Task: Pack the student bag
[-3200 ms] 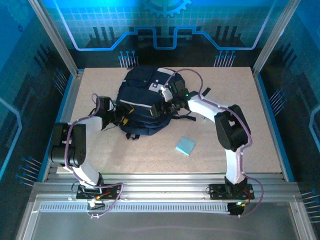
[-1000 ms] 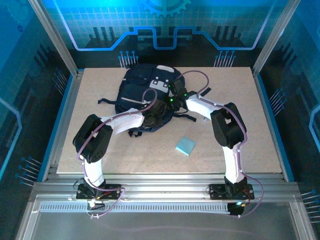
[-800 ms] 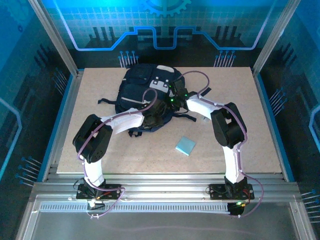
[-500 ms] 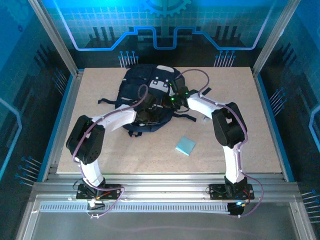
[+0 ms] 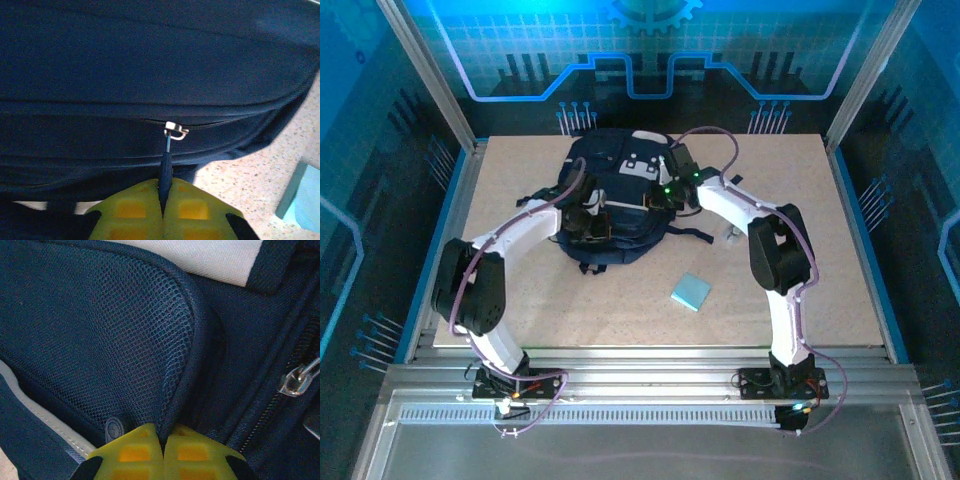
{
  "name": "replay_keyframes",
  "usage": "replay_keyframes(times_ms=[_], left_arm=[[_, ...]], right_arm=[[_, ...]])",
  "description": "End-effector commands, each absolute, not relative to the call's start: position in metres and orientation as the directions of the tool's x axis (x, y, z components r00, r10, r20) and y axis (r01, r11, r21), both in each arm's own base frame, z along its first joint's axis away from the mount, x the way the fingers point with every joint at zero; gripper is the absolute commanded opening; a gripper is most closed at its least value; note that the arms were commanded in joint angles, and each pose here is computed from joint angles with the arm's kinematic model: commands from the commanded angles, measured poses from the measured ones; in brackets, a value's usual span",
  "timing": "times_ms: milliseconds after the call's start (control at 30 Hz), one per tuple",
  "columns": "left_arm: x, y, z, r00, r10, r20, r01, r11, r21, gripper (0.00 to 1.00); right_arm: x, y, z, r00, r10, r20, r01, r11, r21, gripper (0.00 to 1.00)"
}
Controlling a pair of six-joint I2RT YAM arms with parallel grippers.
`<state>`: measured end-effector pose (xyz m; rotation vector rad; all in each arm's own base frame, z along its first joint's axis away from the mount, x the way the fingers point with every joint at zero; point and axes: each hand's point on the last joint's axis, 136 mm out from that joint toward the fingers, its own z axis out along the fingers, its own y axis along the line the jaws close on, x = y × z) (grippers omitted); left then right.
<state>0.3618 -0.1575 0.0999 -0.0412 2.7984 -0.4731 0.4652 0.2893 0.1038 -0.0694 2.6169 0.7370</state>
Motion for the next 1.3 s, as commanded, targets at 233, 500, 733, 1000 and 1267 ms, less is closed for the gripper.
replay_keyframes(times_ms=[233, 500, 733, 1000, 1267], left_arm=[[0.312, -0.201, 0.108, -0.966, -0.043, -0.254, 0.088, 0.87, -0.484, 0.0], [0.327, -0.274, 0.114, -0.972, -0.079, -0.223, 0.075, 0.791, -0.607, 0.0], [0.346, -0.286, 0.119, -0.967, -0.082, -0.239, 0.085, 0.784, -0.615, 0.0], [0.34, -0.287, 0.123, -0.964, -0.061, -0.259, 0.113, 0.787, -0.607, 0.0], [0.327, -0.271, 0.107, -0.969, -0.062, -0.241, 0.087, 0.823, -0.562, 0.0]], right_arm=[[0.53, 0.256, 0.126, -0.86, 0.061, -0.507, -0.166, 0.906, 0.39, 0.0], [0.506, 0.242, 0.149, -0.861, 0.133, -0.491, -0.097, 0.905, 0.414, 0.52], [0.451, 0.224, 0.151, -0.864, 0.266, -0.426, 0.0, 0.848, 0.53, 0.61], [0.433, 0.256, 0.11, -0.901, 0.321, -0.291, 0.064, 0.764, 0.642, 0.61], [0.449, 0.278, 0.085, -0.897, 0.358, -0.259, 0.096, 0.73, 0.677, 0.0]])
